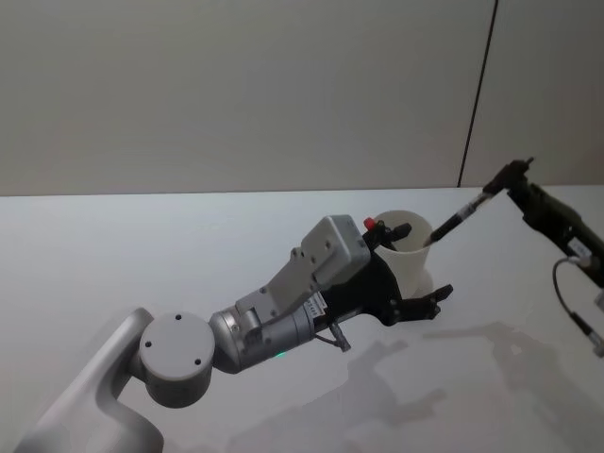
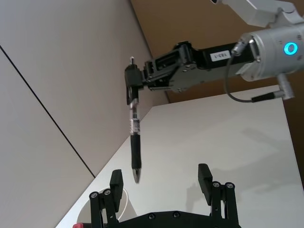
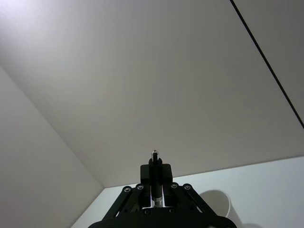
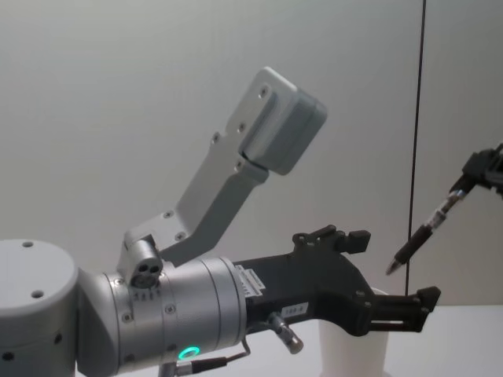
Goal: Place the pen into the pen holder.
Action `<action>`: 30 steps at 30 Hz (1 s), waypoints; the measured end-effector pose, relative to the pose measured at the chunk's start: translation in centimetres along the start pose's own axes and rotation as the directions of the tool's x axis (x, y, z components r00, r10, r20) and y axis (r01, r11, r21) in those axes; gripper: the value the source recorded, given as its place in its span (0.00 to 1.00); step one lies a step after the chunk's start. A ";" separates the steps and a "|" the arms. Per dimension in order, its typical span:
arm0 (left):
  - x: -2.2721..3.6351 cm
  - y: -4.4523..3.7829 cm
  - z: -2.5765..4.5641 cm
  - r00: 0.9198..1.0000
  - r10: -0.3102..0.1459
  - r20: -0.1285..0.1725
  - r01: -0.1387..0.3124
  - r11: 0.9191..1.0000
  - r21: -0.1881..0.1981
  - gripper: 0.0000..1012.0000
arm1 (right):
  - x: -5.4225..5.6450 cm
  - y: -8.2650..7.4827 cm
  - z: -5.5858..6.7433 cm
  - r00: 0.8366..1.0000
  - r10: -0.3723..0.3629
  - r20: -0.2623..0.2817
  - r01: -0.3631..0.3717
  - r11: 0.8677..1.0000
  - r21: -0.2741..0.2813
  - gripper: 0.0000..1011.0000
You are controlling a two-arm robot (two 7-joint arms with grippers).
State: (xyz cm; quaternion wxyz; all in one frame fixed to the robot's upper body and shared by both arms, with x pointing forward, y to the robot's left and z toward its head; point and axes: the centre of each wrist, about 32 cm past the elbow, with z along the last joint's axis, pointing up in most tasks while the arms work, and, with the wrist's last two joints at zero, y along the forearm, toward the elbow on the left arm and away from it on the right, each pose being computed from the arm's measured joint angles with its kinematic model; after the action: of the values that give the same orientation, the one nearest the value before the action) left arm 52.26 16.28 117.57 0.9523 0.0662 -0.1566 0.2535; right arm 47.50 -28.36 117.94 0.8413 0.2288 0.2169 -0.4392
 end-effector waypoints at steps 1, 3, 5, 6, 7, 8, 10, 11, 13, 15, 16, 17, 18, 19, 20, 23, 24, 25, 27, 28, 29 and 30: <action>0.00 0.00 0.00 1.000 0.000 0.000 0.000 1.000 0.000 0.99 | 0.3 0.3 0.3 1.000 0.006 0.018 -0.006 1.000 0.001 0.13; 0.00 0.00 0.00 1.000 0.000 0.000 0.000 1.000 0.000 0.99 | 0.7 0.6 0.6 0.999 0.011 0.037 -0.011 1.000 0.002 0.13; 0.00 0.00 0.00 1.000 0.000 0.000 0.000 1.000 0.000 0.99 | 1.1 1.0 1.1 0.998 0.020 0.062 -0.020 1.000 0.001 0.13; 0.00 0.00 0.00 1.000 0.000 0.000 0.000 1.000 0.000 0.99 | 1.3 1.1 1.2 0.997 0.025 0.073 -0.025 1.000 0.000 0.13; 0.00 0.00 0.00 1.000 0.000 0.000 0.000 1.000 0.000 0.99 | 1.6 1.4 1.5 0.996 0.030 0.089 -0.030 1.000 -0.002 0.13; 0.00 0.00 0.00 1.000 0.000 0.000 0.000 1.000 0.000 0.99 | 1.8 1.6 1.6 0.995 0.034 0.096 -0.034 0.999 -0.002 0.13; 0.00 0.00 0.00 1.000 0.000 0.000 0.000 1.000 0.000 0.99 | 2.3 2.1 2.0 0.991 0.049 0.121 -0.048 0.999 -0.008 0.13; 0.00 0.00 0.00 1.000 0.000 0.000 0.000 1.000 0.000 0.99 | 2.4 2.2 2.2 0.990 0.054 0.128 -0.053 0.999 -0.010 0.13; 0.00 0.00 0.00 1.000 0.000 0.000 0.000 1.000 0.000 0.99 | 2.9 2.7 2.5 0.986 0.069 0.150 -0.067 0.998 -0.018 0.13; 0.00 0.00 0.00 1.000 0.000 0.000 0.000 1.000 0.000 0.99 | 3.2 3.0 2.7 0.984 0.080 0.161 -0.078 0.997 -0.023 0.13; 0.00 0.00 0.00 1.000 0.000 0.000 0.000 1.000 0.000 0.99 | 3.3 3.2 2.8 0.982 0.088 0.169 -0.085 0.996 -0.027 0.13; 0.00 0.00 0.00 1.000 0.000 0.000 0.000 1.000 0.000 0.99 | 3.6 3.5 3.0 0.979 0.099 0.180 -0.095 0.995 -0.034 0.13; 0.00 0.00 0.00 1.000 0.000 0.000 0.000 1.000 0.000 0.99 | 3.8 3.7 3.1 0.977 0.104 0.185 -0.099 0.994 -0.038 0.13; 0.00 0.00 0.00 1.000 0.000 0.000 0.000 1.000 0.000 0.99 | 4.0 3.9 3.2 0.975 0.109 0.192 -0.103 0.994 -0.043 0.13; 0.00 0.00 0.00 1.000 0.000 0.000 0.000 1.000 0.000 0.99 | 4.3 4.2 3.4 0.972 0.122 0.202 -0.114 0.992 -0.051 0.13; 0.00 0.00 0.00 1.000 0.000 0.000 0.000 1.000 0.000 0.99 | 4.9 4.9 3.7 0.965 0.143 0.218 -0.131 0.989 -0.067 0.13; 0.00 0.00 0.00 1.000 0.000 0.000 0.000 1.000 0.000 0.99 | 4.9 4.9 3.7 0.965 0.143 0.218 -0.131 0.989 -0.067 0.13; 0.00 0.00 0.00 1.000 0.000 0.000 0.000 1.000 0.000 0.99 | 5.2 5.1 3.8 0.961 0.156 0.227 -0.142 0.987 -0.077 0.13; 0.00 0.00 0.00 1.000 0.000 0.000 0.000 1.000 0.000 0.99 | 5.6 5.6 4.0 0.957 0.171 0.235 -0.153 0.984 -0.091 0.13; 0.00 0.00 0.00 1.000 0.000 0.000 0.000 1.000 0.000 0.99 | 5.9 5.9 4.1 0.953 0.183 0.241 -0.163 0.981 -0.101 0.13; 0.00 0.00 0.00 1.000 0.000 0.000 0.000 1.000 0.000 0.99 | 5.9 5.9 4.1 0.953 0.183 0.241 -0.163 0.981 -0.101 0.13; 0.00 0.00 0.00 1.000 0.000 0.000 0.000 1.000 0.000 0.99 | 6.2 6.2 4.2 0.950 0.192 0.245 -0.169 0.979 -0.111 0.13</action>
State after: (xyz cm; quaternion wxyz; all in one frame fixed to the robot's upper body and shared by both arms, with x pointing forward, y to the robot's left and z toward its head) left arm 52.26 16.28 117.57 0.9523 0.0662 -0.1566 0.2535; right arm 56.57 -31.57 119.02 0.9080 0.1519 0.1044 -0.3762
